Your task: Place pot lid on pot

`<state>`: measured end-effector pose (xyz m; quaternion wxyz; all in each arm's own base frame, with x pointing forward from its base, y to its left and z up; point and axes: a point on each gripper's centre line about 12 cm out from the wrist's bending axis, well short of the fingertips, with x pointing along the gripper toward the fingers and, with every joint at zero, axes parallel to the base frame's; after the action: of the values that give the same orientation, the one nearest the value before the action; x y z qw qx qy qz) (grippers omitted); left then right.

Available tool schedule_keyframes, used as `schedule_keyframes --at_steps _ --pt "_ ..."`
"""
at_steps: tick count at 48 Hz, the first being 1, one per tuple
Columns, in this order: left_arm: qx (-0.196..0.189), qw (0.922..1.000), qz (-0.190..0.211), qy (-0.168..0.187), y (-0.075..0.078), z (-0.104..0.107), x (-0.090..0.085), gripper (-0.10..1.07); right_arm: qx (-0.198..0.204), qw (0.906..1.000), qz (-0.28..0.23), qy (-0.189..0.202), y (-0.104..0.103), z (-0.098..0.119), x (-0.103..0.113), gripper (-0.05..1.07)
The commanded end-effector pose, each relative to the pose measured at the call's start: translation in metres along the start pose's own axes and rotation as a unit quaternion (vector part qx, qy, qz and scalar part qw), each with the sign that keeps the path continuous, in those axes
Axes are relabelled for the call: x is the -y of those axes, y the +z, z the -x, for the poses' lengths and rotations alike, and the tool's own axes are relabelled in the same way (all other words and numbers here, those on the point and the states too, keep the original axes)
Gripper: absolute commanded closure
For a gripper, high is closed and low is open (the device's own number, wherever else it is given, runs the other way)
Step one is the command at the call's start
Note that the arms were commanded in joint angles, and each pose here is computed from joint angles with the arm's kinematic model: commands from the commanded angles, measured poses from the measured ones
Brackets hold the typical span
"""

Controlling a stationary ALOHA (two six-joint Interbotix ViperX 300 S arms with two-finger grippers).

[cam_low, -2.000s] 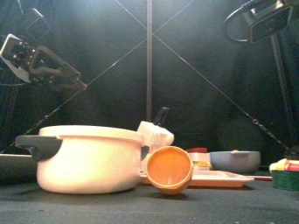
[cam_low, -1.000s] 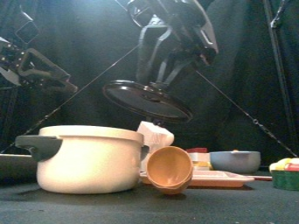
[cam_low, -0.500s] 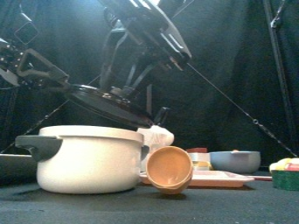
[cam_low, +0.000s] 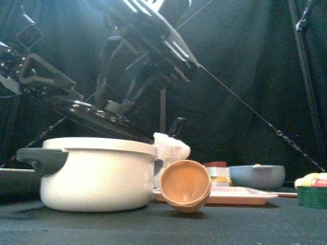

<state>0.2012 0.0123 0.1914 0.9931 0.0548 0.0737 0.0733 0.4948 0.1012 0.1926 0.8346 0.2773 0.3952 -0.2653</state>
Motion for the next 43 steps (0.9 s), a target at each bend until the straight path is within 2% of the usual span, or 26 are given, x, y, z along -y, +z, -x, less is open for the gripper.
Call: schedule_keyframes --at_steps 1,43 --pt "0.006 1.0000 0.001 0.002 0.0040 -0.0017 -0.0005 -0.01 0.013 0.9997 -0.011 0.018 0.0143 0.0138 -0.0065 0.39" --pt "0.006 1.0000 0.000 0.002 0.0042 -0.0017 -0.0005 -0.01 0.001 0.9999 -0.013 0.002 0.0083 0.0070 -0.0025 0.39"
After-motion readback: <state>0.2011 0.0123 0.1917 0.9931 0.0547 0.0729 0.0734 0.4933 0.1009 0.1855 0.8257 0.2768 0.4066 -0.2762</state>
